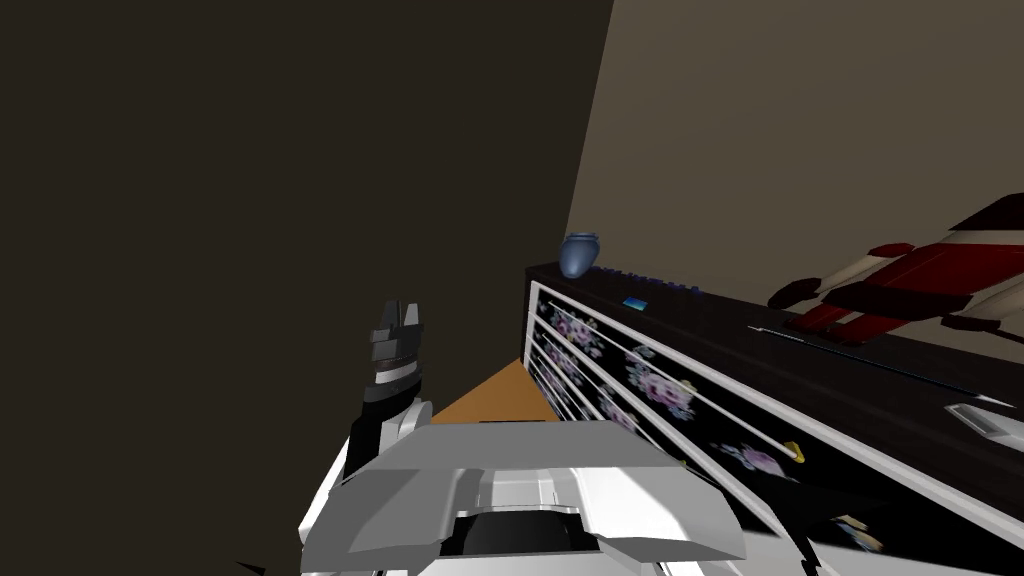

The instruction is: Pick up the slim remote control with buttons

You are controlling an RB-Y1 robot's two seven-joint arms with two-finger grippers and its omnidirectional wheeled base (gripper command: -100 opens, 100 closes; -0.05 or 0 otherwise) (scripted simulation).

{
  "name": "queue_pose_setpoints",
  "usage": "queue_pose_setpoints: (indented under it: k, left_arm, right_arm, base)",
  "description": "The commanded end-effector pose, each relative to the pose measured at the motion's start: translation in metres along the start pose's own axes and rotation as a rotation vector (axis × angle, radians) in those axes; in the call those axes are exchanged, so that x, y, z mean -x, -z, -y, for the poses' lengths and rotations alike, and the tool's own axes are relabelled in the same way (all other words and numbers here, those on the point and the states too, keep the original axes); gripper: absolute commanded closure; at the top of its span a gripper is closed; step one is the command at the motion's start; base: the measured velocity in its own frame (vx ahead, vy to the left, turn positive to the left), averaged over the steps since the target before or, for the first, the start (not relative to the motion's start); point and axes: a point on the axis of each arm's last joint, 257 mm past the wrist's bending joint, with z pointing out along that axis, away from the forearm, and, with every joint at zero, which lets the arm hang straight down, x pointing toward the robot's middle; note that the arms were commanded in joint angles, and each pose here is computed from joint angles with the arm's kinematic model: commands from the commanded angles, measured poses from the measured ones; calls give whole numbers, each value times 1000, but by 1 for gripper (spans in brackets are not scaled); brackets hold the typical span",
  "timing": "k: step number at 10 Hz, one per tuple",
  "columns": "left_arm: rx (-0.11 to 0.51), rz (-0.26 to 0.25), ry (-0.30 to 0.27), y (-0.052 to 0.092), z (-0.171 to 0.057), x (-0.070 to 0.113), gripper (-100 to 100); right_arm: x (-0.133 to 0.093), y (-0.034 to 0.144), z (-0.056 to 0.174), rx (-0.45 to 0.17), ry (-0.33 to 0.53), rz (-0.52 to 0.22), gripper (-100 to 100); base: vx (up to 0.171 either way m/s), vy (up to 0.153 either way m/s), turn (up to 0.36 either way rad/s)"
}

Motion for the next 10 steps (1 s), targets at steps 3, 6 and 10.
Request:
queue_pose_setpoints:
  k: [3,6,10]
  left_arm:
    - [0,0,0,0,0,0,0]
    - [0,0,0,0,0,0,0]
    - [0,0,0,0,0,0,0]
  right_arm:
    - [8,-10,5,-3,4,-1,-100]
    - [9,-11,5,-2,7,0,100]
    - [0,1,-1,-1,-2,0,100]
  base:
    - [-15,18,-23]
    - [0,0,0]
    - [4,-4,18]
